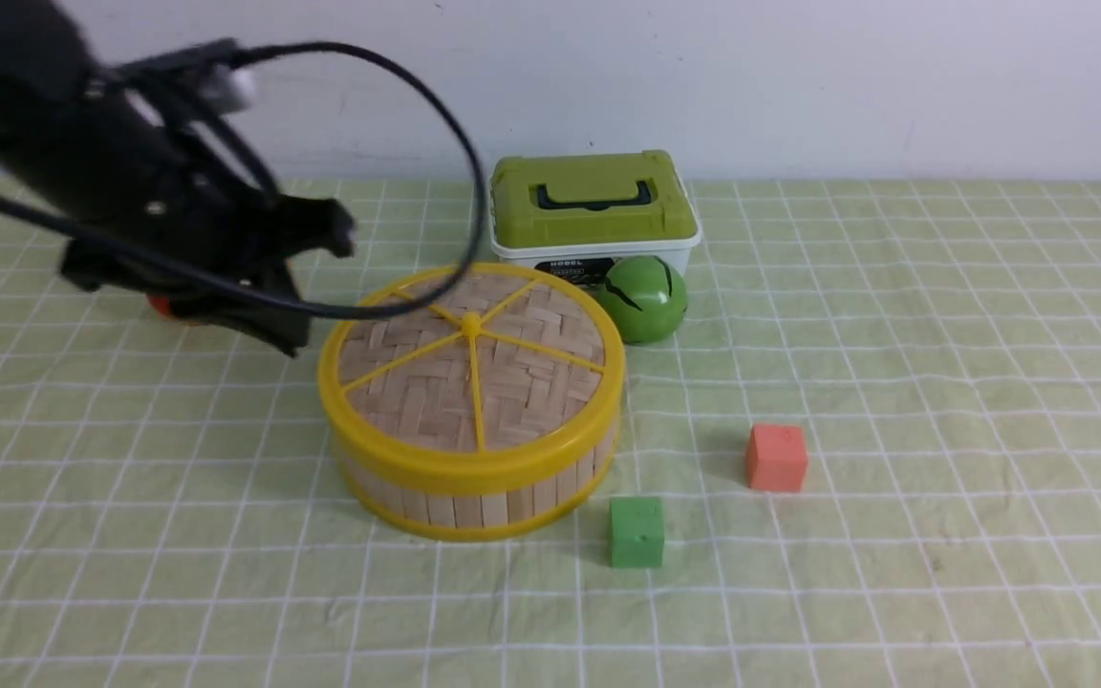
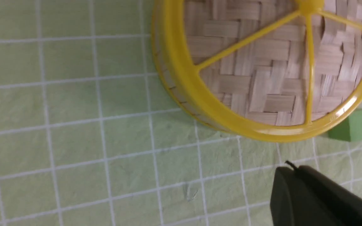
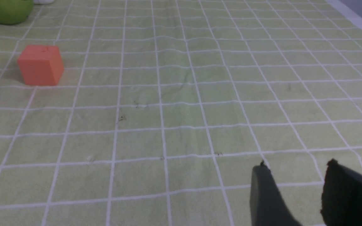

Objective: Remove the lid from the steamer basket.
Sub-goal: Use the left arm to lift the lid of the steamer

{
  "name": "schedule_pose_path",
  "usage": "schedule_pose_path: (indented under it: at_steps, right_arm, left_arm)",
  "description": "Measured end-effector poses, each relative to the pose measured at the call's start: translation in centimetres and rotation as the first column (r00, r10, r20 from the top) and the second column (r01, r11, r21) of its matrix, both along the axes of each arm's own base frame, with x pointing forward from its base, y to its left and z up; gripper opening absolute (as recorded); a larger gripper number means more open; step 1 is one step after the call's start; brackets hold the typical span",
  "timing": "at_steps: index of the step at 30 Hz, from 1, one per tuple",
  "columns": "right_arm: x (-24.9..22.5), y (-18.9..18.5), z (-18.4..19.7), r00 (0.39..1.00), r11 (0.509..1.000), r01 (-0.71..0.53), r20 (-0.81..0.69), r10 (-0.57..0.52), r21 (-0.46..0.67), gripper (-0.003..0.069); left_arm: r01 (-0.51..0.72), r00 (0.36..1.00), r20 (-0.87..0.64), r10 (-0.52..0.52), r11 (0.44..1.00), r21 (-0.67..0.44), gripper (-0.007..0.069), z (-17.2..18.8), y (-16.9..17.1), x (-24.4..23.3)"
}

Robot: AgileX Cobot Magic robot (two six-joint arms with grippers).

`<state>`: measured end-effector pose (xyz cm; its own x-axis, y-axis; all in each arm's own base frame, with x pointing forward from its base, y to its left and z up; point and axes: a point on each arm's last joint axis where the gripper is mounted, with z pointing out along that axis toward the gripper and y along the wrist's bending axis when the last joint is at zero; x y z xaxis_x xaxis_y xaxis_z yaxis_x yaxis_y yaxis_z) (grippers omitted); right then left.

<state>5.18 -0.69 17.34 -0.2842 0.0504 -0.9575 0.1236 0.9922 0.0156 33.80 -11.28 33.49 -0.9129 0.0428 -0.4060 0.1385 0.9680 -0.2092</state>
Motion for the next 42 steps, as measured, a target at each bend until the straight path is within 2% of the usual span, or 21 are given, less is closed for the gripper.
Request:
schedule_pose_path:
  at_steps: [2,3,5,9,11,15,18,23,27,31,33,37,42]
  right_arm:
    - [0.0,0.0,0.0,1.0,1.0,0.0,0.0,0.0,0.0,0.0242]
    - [0.0,0.0,0.0,1.0,1.0,0.0,0.0,0.0,0.0,0.0242]
    - [0.0,0.0,0.0,1.0,1.0,0.0,0.0,0.0,0.0,0.0242]
    - [0.0,0.0,0.0,1.0,1.0,0.0,0.0,0.0,0.0,0.0242]
    - [0.0,0.0,0.0,1.0,1.0,0.0,0.0,0.0,0.0,0.0242]
    - [0.0,0.0,0.0,1.0,1.0,0.0,0.0,0.0,0.0,0.0242]
    - [0.0,0.0,0.0,1.0,1.0,0.0,0.0,0.0,0.0,0.0242]
    - [0.0,0.0,0.0,1.0,1.0,0.0,0.0,0.0,0.0,0.0242]
    - [0.0,0.0,0.0,1.0,1.0,0.0,0.0,0.0,0.0,0.0242]
    - [0.0,0.0,0.0,1.0,1.0,0.0,0.0,0.0,0.0,0.0242]
    - [0.0,0.0,0.0,1.0,1.0,0.0,0.0,0.0,0.0,0.0242]
    - [0.0,0.0,0.0,1.0,1.0,0.0,0.0,0.0,0.0,0.0242]
    - [0.0,0.0,0.0,1.0,1.0,0.0,0.0,0.0,0.0,0.0242]
  left_arm:
    - [0.041,0.999,0.005,-0.042,0.997,0.072,-0.0013,-0.3,-2.6,1.3]
    - [0.043,0.999,0.006,-0.044,0.997,0.069,-0.0013,-0.3,-2.9,1.5]
    - [0.057,0.997,0.046,-0.065,0.986,0.156,-0.0013,-0.2,-5.5,2.8]
    - [0.049,0.993,0.098,-0.069,0.98,0.194,0.0022,-0.2,-7.1,4.2]
    - [0.043,0.991,0.115,-0.067,0.979,0.197,0.0076,-0.5,-7.5,5.0]
    - [0.043,0.991,0.113,-0.07,0.974,0.223,0.0248,-2.5,-8.1,6.6]
    - [0.049,0.992,0.105,-0.075,0.972,0.231,0.0341,-4.1,-8.5,7.5]
    - [0.058,0.992,0.093,-0.08,0.973,0.224,0.0407,-6.8,-9.3,8.7]
    - [0.057,0.993,0.091,-0.078,0.974,0.22,0.041,-7.6,-9.5,9.0]
    - [0.04,0.994,0.094,-0.06,0.978,0.206,0.037,-7.5,-9.6,9.1]
    - [0.034,0.994,0.095,-0.054,0.978,0.206,0.0307,-7.5,-9.5,9.1]
    - [0.007,0.994,0.102,-0.028,0.98,0.199,0.0105,-7.4,-9.5,9.1]
    - [-0.007,0.994,0.11,-0.014,0.981,0.194,0.0107,-6.8,-9.4,9.1]
